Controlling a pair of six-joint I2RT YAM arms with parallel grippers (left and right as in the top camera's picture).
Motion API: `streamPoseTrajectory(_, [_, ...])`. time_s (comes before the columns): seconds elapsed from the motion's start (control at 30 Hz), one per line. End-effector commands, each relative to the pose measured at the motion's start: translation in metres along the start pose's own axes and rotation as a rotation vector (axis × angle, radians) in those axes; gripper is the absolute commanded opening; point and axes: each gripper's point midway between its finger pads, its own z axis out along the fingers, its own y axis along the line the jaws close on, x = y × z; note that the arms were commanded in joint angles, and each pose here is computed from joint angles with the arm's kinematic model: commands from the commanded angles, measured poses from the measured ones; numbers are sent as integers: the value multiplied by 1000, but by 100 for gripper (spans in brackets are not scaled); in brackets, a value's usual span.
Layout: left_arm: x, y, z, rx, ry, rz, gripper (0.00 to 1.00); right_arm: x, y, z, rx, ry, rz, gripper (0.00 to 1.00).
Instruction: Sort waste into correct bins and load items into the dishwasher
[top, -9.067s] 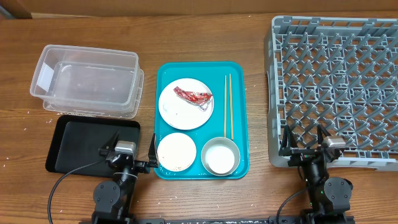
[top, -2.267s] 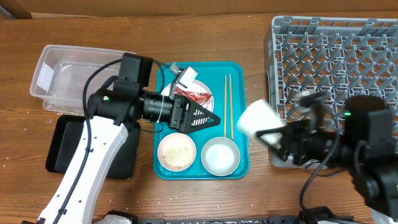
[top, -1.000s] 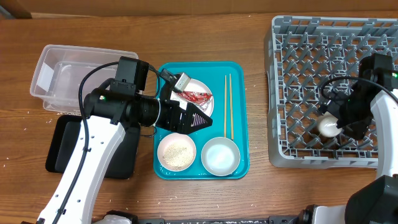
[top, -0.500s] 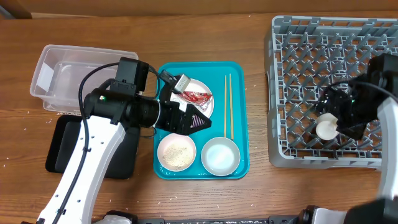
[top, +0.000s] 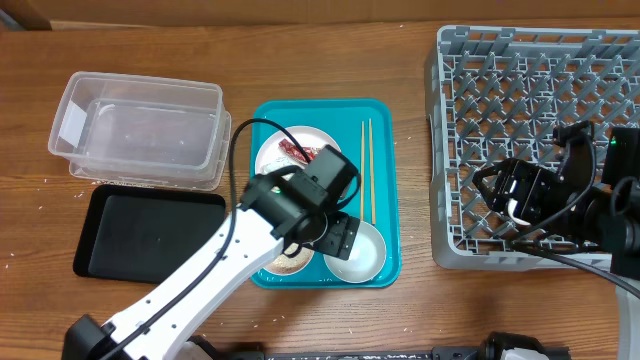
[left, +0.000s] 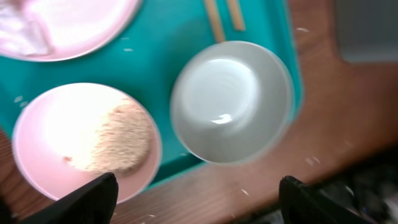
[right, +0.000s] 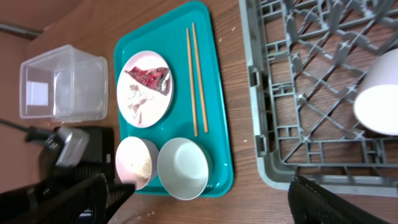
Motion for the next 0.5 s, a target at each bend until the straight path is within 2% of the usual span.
streamPoseTrajectory(0.0, [-19,36,6,-208,-102,-173,85,4,14,-2,-50,15,-36,94])
streamPoseTrajectory(0.13, [-45,56,8,-224,-177,-227,84,11,29,0,-107,44,-92,94])
streamPoseTrajectory(0.2, [-56,63,10,-194,-187,-237,81,14,35,1,-123,57,-117,94])
streamPoseTrajectory(0.33, [-63,82,15,-176,-172,-276,81,21,44,4,-143,81,-153,94])
streamPoseTrajectory(0.47, [-50,81,31,-121,-63,-276,73,23,51,5,-161,86,-185,94])
